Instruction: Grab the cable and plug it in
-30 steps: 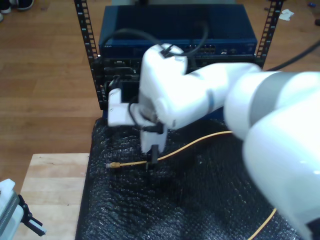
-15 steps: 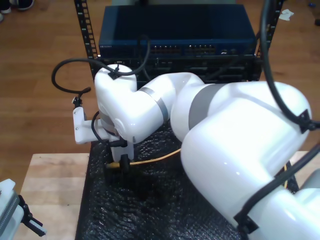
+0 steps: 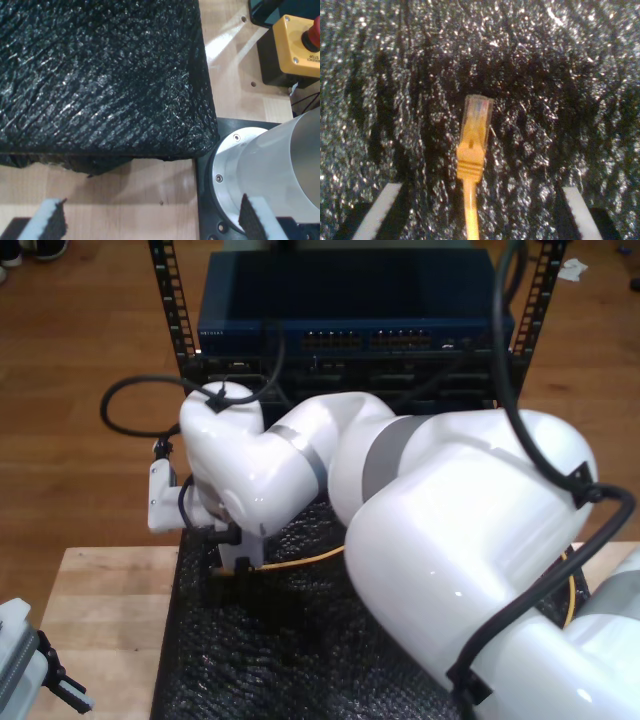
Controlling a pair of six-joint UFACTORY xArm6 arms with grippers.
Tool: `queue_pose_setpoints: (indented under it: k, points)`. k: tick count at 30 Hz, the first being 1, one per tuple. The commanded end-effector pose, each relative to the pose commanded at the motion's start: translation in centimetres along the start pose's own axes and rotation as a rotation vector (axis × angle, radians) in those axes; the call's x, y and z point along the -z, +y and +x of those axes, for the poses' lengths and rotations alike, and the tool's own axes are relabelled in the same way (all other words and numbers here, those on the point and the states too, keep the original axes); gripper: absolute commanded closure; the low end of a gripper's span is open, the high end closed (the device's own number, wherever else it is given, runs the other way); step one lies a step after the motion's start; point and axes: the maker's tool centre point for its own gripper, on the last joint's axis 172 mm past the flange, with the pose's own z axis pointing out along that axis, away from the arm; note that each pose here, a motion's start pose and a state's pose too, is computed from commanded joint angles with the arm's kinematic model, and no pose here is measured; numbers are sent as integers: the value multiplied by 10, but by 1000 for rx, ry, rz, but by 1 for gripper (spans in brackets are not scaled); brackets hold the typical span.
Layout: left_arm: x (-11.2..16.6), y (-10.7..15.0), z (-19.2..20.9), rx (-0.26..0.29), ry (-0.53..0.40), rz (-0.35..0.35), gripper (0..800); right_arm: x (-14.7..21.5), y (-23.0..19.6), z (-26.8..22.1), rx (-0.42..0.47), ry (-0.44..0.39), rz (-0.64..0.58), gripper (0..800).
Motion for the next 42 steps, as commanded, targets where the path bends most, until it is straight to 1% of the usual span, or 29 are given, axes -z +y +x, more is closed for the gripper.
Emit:
queue_pose_setpoints:
  k: [7,11,17,21,27,30,35,39,42]
  points:
    - [0,0,0,-2,1,-1,0,2,4,5,-13,4,-9,190]
    - [0,0,0,-2,1,-1,0,2,5,5,-19,5,-10,280]
    - [0,0,0,-2,1,-1,0,0,4,5,-26,2,-6,384]
    - [0,0,0,-2,1,-1,0,-2,4,5,-24,1,-4,504]
    - [1,0,0,-1,0,1,0,-4,3,4,-23,-1,-2,646]
    - [0,0,0,-2,0,0,0,-4,3,4,-23,-2,-2,756]
    - [0,0,1,0,1,-1,0,-1,5,4,-8,2,-6,793]
    - [2,0,1,-1,-2,2,0,6,9,2,45,7,-13,793]
    - [0,3,4,7,13,-13,0,19,13,1,81,21,-24,793]
